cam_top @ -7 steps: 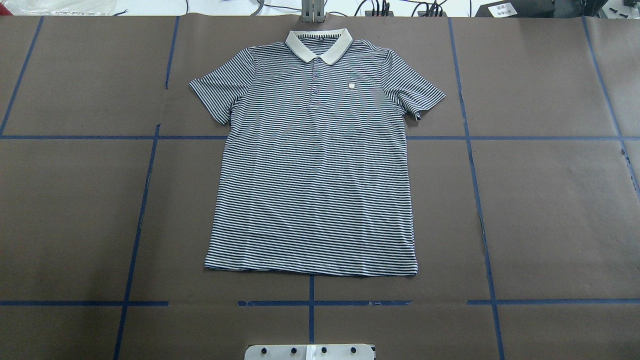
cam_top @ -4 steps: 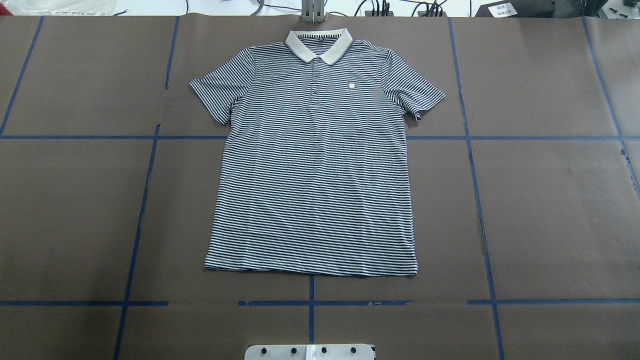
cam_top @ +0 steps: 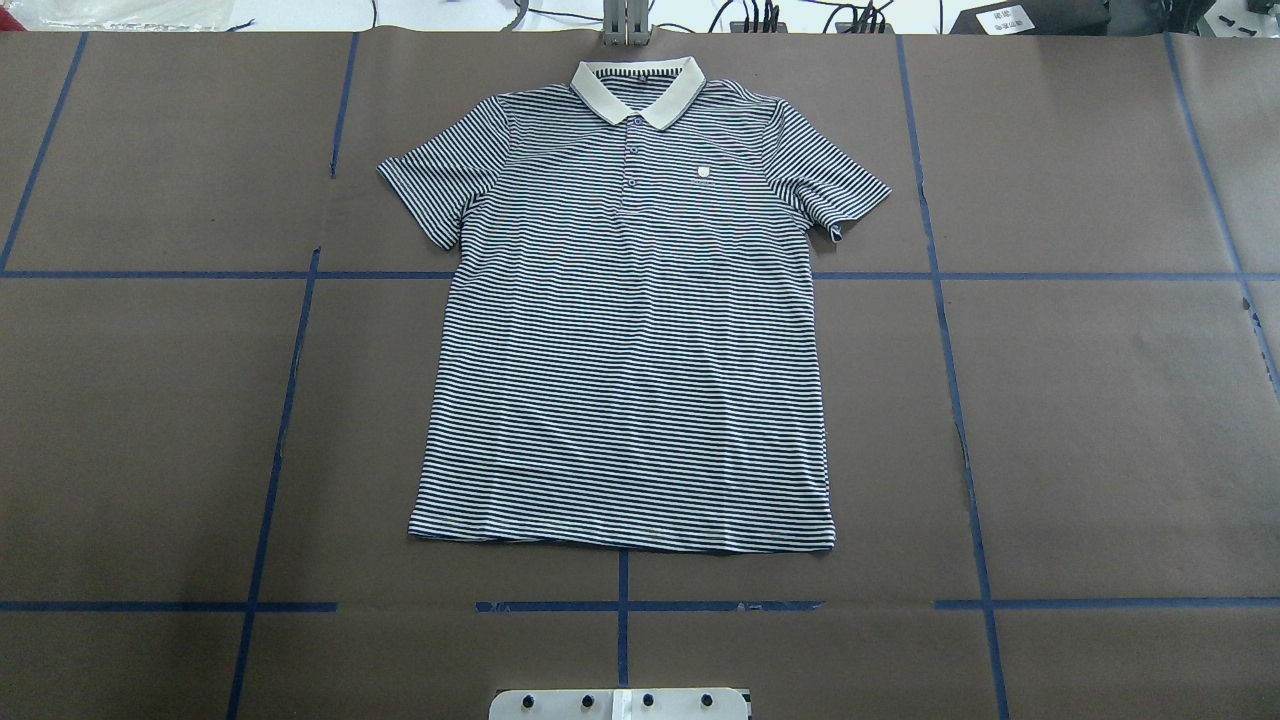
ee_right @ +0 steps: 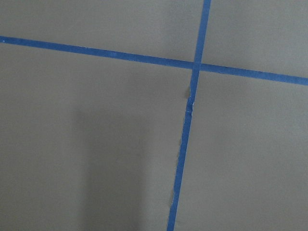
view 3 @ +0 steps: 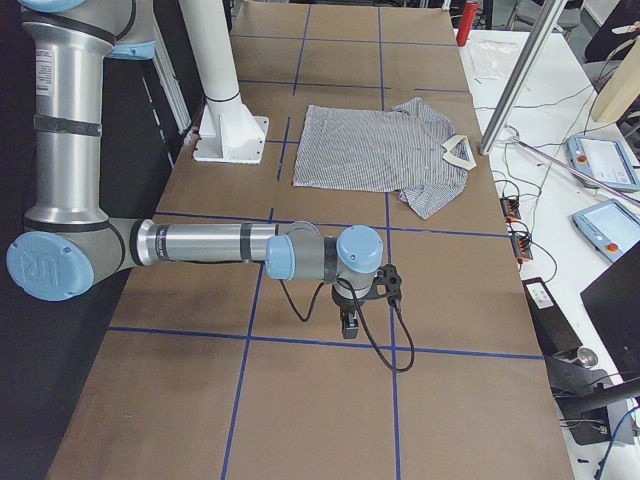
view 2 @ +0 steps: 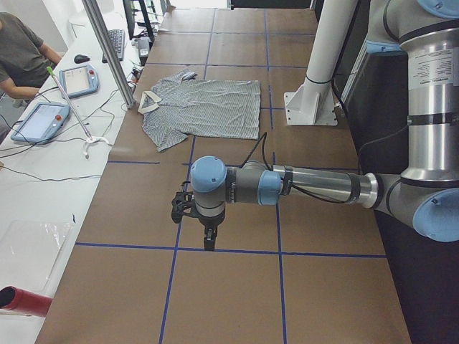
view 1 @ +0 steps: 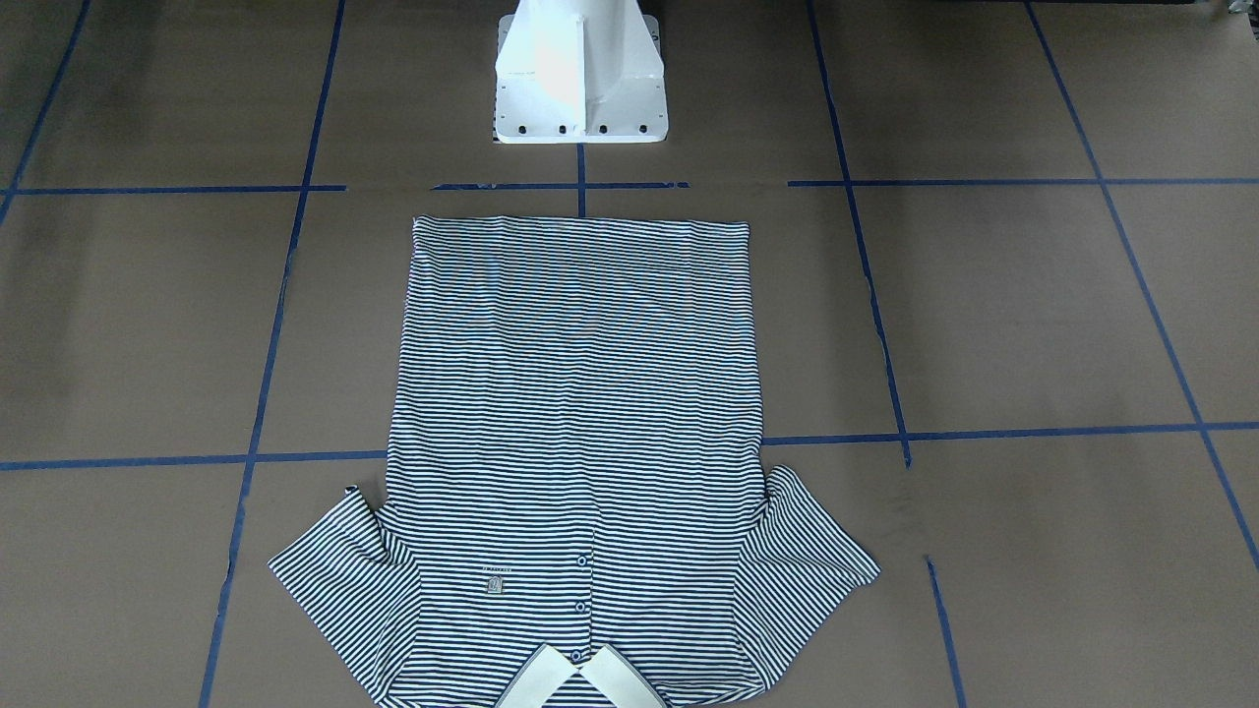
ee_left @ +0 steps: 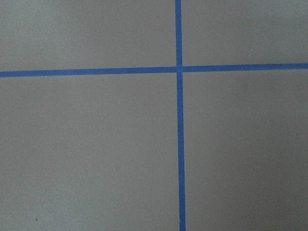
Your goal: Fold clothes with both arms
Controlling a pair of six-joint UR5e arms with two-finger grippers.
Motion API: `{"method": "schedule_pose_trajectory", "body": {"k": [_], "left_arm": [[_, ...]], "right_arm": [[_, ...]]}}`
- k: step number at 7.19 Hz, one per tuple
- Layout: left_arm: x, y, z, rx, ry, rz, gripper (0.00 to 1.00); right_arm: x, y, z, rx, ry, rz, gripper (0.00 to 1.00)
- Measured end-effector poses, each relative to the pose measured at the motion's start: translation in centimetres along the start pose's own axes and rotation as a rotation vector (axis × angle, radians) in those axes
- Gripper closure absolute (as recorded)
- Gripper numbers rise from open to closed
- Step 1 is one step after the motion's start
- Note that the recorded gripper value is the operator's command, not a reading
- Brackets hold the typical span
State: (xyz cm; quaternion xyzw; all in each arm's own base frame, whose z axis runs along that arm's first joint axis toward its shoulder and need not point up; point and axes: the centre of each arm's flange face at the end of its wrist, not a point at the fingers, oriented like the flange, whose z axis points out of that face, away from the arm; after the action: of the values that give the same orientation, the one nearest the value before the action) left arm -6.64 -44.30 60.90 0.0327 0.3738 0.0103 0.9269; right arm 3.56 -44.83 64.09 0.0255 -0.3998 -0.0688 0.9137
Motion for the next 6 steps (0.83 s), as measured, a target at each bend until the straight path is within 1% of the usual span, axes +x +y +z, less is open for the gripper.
{"method": "schedule_pose_trajectory", "body": {"k": [1,3,6], "left_arm": [[0.8,-0.1,-0.6,0.014,0.015,0.012,0.00],[1.9,-0.2,-1.5,0.030,0.056,0.027,0.00],[2.3,-0.2,-1.7,0.035,0.065,0.034,0.00]], "right_arm": [[0.1,0.3,0.1,0.009,-0.002,-0.010,0.00],[0.1,0.4,0.6,0.009,-0.006,-0.019,0.00],[-0.3,0.3,1.0,0.008,-0.017,-0.033,0.00]]}}
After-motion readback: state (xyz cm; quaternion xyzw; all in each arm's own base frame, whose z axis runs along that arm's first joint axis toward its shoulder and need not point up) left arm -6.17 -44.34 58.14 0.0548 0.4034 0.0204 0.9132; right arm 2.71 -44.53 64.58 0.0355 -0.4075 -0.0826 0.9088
